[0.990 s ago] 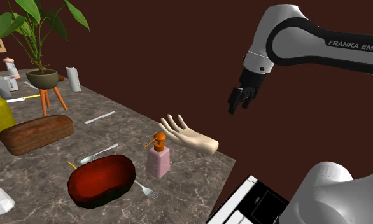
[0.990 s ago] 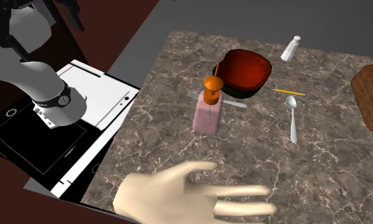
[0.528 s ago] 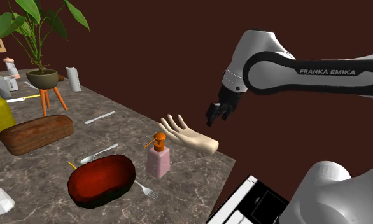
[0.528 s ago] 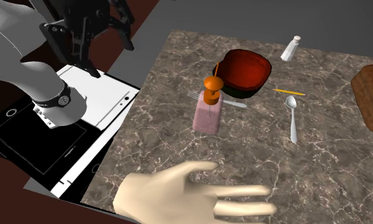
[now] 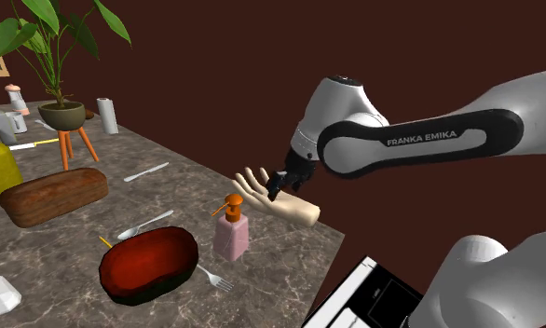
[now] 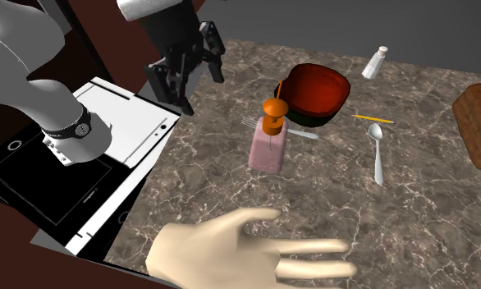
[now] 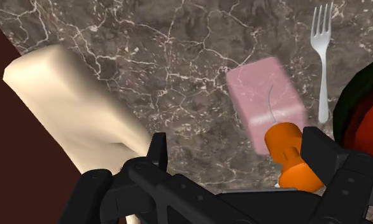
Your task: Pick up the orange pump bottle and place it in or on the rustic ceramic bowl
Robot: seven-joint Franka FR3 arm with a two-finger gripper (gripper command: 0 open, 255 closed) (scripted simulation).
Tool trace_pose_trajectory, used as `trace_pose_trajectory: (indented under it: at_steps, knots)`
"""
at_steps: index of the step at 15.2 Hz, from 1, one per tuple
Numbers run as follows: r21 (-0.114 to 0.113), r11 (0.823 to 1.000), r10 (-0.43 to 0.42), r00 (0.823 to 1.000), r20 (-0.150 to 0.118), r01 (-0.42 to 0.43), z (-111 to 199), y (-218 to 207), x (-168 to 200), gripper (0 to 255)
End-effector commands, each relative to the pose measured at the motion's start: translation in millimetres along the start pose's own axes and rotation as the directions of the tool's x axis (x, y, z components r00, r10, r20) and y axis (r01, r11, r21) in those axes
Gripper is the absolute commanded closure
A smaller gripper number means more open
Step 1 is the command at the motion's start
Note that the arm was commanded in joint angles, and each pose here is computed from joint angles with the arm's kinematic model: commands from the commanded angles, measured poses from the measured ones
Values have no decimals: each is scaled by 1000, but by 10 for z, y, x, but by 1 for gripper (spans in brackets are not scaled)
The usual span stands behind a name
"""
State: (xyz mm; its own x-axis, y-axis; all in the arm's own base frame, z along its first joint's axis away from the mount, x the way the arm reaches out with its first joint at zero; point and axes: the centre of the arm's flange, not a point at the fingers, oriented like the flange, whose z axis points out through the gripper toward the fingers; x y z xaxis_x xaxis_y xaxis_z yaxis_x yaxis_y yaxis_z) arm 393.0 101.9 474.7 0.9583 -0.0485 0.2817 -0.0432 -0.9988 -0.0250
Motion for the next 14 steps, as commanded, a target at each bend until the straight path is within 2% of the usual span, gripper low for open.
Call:
trace_pose_trajectory:
  at_steps: [1,9,14]
  knots:
    - [8,1000,0,1000,-27,1,170,-188,37,0]
    - [29,1000,-2,993,-119,6,843,-826,304,0]
    - [29,1000,-2,993,-119,6,1105,-834,336,0]
